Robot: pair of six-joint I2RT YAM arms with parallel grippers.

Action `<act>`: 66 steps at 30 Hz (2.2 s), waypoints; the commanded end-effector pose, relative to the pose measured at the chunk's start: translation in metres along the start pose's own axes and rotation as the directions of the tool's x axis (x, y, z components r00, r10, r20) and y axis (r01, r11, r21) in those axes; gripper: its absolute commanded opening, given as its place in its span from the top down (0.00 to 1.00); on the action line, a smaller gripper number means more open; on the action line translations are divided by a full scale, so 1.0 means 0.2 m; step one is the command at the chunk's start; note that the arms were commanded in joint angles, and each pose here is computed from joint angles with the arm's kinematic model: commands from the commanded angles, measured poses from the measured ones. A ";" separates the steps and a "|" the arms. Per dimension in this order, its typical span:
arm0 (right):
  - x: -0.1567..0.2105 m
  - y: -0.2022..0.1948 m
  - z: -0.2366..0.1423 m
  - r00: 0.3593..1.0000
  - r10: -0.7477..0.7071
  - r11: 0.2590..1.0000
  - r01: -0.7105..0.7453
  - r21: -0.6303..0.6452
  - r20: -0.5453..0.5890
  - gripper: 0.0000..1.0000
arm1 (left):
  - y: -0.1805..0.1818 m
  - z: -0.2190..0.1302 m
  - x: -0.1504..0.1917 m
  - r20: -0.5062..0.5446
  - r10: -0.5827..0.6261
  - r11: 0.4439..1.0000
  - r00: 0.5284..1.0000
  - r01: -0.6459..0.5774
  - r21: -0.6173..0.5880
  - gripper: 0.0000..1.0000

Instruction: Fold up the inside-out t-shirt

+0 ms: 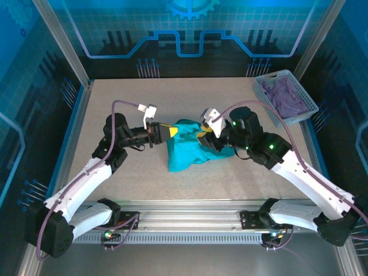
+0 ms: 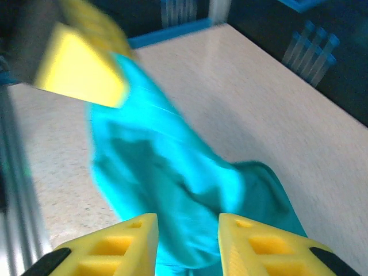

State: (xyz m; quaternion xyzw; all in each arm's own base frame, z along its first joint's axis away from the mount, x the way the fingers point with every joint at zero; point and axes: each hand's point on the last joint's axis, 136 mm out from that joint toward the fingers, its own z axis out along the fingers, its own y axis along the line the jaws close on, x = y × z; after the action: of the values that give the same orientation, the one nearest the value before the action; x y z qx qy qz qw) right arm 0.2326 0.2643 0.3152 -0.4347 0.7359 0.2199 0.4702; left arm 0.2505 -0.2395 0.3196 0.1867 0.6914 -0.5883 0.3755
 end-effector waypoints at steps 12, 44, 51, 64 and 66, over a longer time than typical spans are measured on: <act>0.08 0.00 0.30 0.978 -0.112 0.993 0.104 -0.057 -0.176 0.73 | -0.07 0.00 -0.02 -0.009 0.079 0.997 0.997 -0.079 -0.009 1.00; 0.22 -0.06 0.39 0.961 0.001 0.998 -0.020 -0.068 -0.277 0.70 | -0.07 0.01 -0.01 -0.019 0.094 0.996 0.995 -0.094 -0.006 1.00; 0.16 -0.01 0.33 0.983 0.004 0.993 -0.025 -0.118 -0.181 1.00 | 0.00 0.00 -0.03 0.012 0.072 0.993 0.997 -0.071 -0.094 1.00; -0.01 0.14 0.08 0.994 0.037 0.942 0.000 -0.334 0.103 1.00 | 0.18 -0.06 -0.09 0.099 0.060 0.949 0.993 -0.026 -0.314 1.00; -0.02 0.16 0.05 0.991 0.026 0.941 0.021 -0.338 0.134 1.00 | 0.20 -0.07 -0.10 0.113 0.050 0.942 0.992 -0.009 -0.334 1.00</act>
State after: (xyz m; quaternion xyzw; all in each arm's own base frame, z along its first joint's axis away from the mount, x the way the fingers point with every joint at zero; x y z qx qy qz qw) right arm 0.2222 0.2877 0.2939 -0.4852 0.6901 0.3391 0.4163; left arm 0.2809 -0.2183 0.2945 0.1084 0.7567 -0.4817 0.4285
